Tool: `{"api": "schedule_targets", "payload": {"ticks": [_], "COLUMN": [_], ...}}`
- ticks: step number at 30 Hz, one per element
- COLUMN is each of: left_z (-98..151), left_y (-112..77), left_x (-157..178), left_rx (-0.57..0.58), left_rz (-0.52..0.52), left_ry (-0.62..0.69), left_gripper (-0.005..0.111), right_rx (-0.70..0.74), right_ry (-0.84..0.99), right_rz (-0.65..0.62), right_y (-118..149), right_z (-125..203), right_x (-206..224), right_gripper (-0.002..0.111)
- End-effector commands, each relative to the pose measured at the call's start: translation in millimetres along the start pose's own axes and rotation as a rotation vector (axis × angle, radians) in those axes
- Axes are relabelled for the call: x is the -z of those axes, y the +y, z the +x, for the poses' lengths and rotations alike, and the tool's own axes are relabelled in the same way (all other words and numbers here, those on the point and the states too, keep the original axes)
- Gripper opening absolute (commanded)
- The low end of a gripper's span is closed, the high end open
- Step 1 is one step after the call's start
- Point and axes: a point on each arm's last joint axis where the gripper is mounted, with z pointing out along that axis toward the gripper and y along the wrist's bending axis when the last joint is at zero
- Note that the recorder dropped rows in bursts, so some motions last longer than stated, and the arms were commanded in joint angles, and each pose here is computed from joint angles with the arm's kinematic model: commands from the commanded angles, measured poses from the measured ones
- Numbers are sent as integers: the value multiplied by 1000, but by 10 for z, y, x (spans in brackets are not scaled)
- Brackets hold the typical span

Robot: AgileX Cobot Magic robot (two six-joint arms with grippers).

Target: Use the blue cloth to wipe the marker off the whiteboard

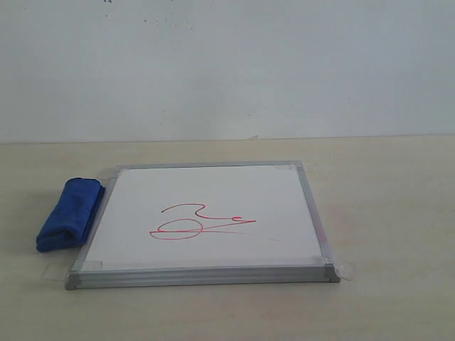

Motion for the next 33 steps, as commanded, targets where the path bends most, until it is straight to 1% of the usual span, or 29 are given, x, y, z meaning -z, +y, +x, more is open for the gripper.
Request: {"api": "schedule_targets", "payload": {"ticks": [1, 5, 9, 18, 27, 31, 33], "left_z": [-36, -43, -31, -119, -147, -242, -309], "left_y": [6, 9, 5, 20, 21, 19, 12], "left_x": [-12, -14, -15, -13, -14, -25, -58], "left_rx": [23, 26, 68, 62, 62, 66, 75], "left_rz": [-7, -9, -5, -19, -19, -13, -4], "left_ry": [-23, -32, -18, -87, -94, -102, -79], "left_gripper": [4, 4, 4, 4, 4, 4, 4], "right_rx": [1, 1, 1, 1, 1, 1, 1], "right_ry": [-16, -14, -14, -14, -14, -14, -14], "right_rz": [6, 6, 6, 6, 6, 6, 6], "right_y": [-4, -4, -4, -4, -4, -4, -4], "right_z": [-13, -11, -11, -11, -11, -11, -11], "right_x": [3, 3, 3, 3, 3, 3, 3], "right_gripper": [0, 0, 0, 0, 0, 0, 0]}}
